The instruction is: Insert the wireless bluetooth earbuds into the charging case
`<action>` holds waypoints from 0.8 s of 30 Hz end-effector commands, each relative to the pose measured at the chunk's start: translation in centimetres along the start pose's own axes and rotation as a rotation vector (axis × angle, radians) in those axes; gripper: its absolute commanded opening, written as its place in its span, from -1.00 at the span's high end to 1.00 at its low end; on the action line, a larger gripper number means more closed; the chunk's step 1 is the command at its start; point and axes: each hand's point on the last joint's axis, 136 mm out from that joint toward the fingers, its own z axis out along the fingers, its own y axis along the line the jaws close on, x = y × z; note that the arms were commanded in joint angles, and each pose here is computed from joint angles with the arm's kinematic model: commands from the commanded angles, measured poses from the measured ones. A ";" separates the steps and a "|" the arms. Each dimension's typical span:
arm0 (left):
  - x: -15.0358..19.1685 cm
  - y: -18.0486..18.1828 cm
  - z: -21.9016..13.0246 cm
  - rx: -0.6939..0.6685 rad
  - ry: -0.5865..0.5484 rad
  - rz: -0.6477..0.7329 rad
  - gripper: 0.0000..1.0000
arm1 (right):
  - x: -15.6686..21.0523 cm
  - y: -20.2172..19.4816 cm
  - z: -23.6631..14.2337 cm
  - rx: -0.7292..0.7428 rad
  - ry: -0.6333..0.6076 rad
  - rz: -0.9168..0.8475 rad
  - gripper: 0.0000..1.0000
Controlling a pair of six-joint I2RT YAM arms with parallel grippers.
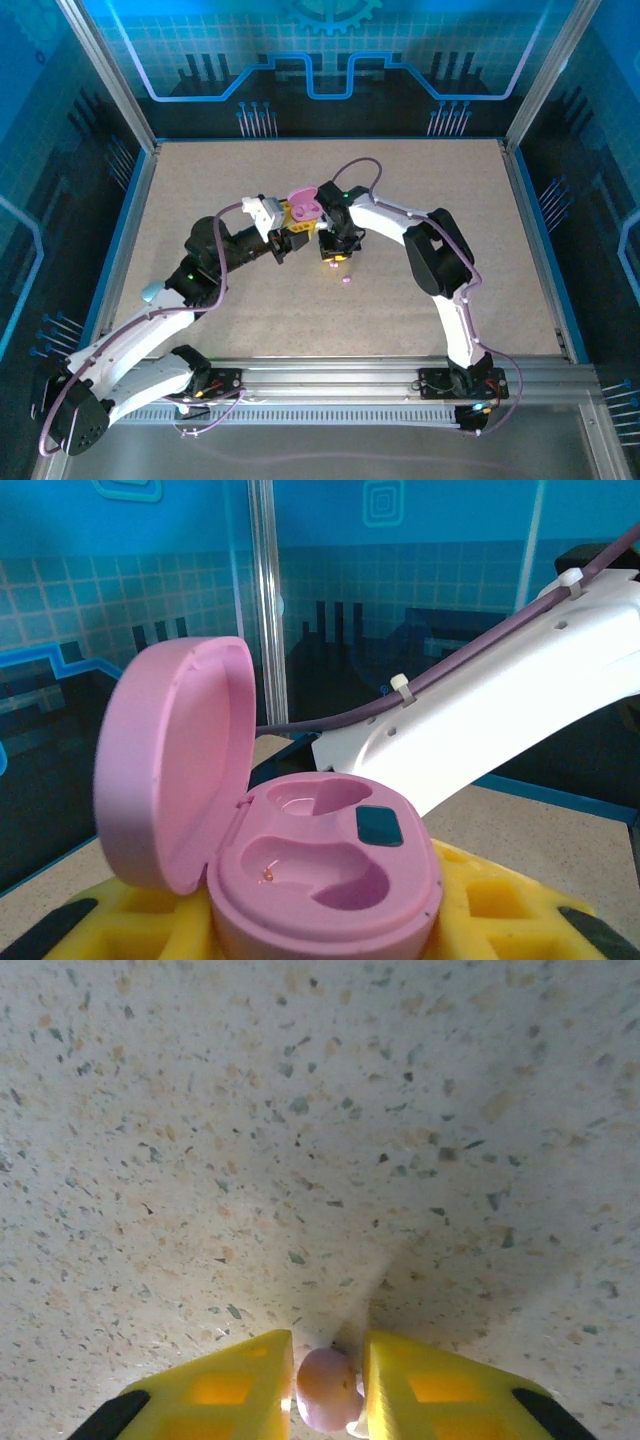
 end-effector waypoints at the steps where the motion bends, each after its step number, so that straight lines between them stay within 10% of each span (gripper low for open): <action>1: -0.4 -0.1 -0.4 -0.009 -0.016 0.033 0.34 | 0.9 0.1 0.5 0.043 0.040 -0.023 0.48; 24: -0.3 -0.1 -0.1 -0.004 -0.010 0.027 0.34 | 1.4 0.3 1.0 0.113 0.079 -0.127 0.47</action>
